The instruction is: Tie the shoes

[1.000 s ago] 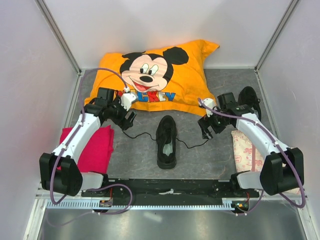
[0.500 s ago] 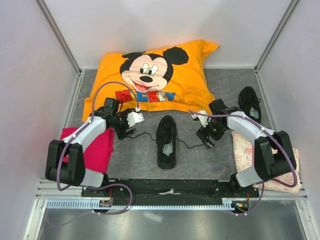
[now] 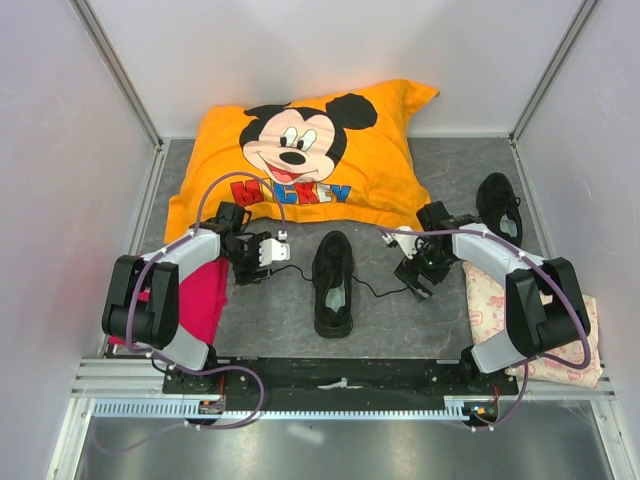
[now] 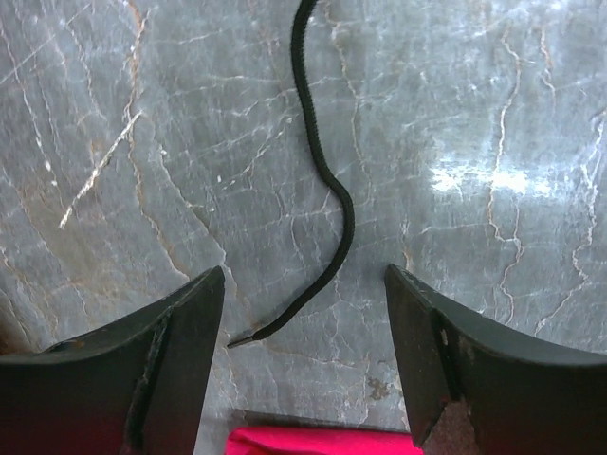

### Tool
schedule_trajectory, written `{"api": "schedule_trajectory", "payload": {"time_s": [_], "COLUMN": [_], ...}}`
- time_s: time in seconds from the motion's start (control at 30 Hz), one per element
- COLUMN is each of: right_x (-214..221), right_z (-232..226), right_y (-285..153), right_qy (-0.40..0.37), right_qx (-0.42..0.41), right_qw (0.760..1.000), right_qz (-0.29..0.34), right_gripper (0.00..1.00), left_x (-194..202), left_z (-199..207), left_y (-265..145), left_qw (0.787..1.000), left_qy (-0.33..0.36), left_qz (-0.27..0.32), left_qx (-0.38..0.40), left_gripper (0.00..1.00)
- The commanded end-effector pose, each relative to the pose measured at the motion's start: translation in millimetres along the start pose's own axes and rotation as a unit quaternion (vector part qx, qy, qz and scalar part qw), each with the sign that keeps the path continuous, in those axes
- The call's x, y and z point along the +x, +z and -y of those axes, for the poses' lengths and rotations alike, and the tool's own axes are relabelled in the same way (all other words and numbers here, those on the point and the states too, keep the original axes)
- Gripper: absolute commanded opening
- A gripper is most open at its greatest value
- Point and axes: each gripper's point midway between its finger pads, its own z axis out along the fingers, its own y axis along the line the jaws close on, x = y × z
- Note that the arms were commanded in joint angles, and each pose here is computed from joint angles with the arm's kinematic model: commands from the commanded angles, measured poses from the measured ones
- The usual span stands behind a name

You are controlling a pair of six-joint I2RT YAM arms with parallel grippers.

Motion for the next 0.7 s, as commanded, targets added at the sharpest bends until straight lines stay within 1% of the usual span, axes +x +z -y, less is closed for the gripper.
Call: {"api": "schedule_trajectory", "payload": {"time_s": [0.0,0.03,0.13,0.17,0.23,0.27,0.3,0.33,0.4,0.43,0.5,0.53,0.6,0.67], "right_x": [-18,-21,-24,-26,-30,-30,-31,-32,-28,-29,-20,-19,-10,-3], "right_z": [9,9,8,8,8,6,4,4,3,4,3,5,4,6], "right_y": [-6,-6,-1,1,4,6,8,11,18,20,27,29,34,41], "right_qy": [-0.015,-0.016,-0.020,-0.023,-0.031,-0.033,-0.042,-0.045,-0.050,-0.054,-0.062,-0.066,-0.075,-0.079], "right_qx": [0.017,0.014,0.011,0.012,0.013,0.012,0.011,0.012,0.011,0.013,0.018,0.023,0.031,0.042], "right_qw": [0.999,0.999,0.999,0.999,0.998,0.998,0.998,0.998,0.998,0.998,0.998,0.997,0.997,0.996], "right_qz": [0.034,0.040,0.041,0.044,0.050,0.050,0.050,0.051,0.041,0.042,0.025,0.024,0.010,0.002], "right_gripper": [0.98,0.98,0.98,0.98,0.97,0.97,0.96,0.95,0.92,0.87,0.82,0.78,0.72,0.64], "left_x": [6,7,5,4,1,0,-2,-3,-5,-6,-10,-11,-18,-23], "left_z": [10,10,13,15,20,21,24,26,29,30,29,30,27,27], "left_y": [11,13,14,14,15,14,15,15,14,13,10,9,5,1], "left_qw": [0.999,0.999,0.999,0.999,0.998,0.998,0.998,0.998,0.997,0.998,0.998,0.998,0.998,0.998], "left_qy": [0.045,0.045,0.041,0.039,0.038,0.039,0.039,0.034,0.031,0.025,0.020,0.007,-0.001,-0.013], "left_qz": [0.004,0.004,0.008,0.009,0.011,0.012,0.013,0.013,0.013,0.013,0.015,0.016,0.025,0.034], "left_qx": [0.020,0.023,0.032,0.036,0.047,0.049,0.053,0.056,0.063,0.064,0.063,0.067,0.060,0.057], "left_gripper": [0.73,0.73,0.66,0.59,0.52,0.44,0.40,0.34,0.27,0.20,0.10,0.06,0.03,0.01]}}
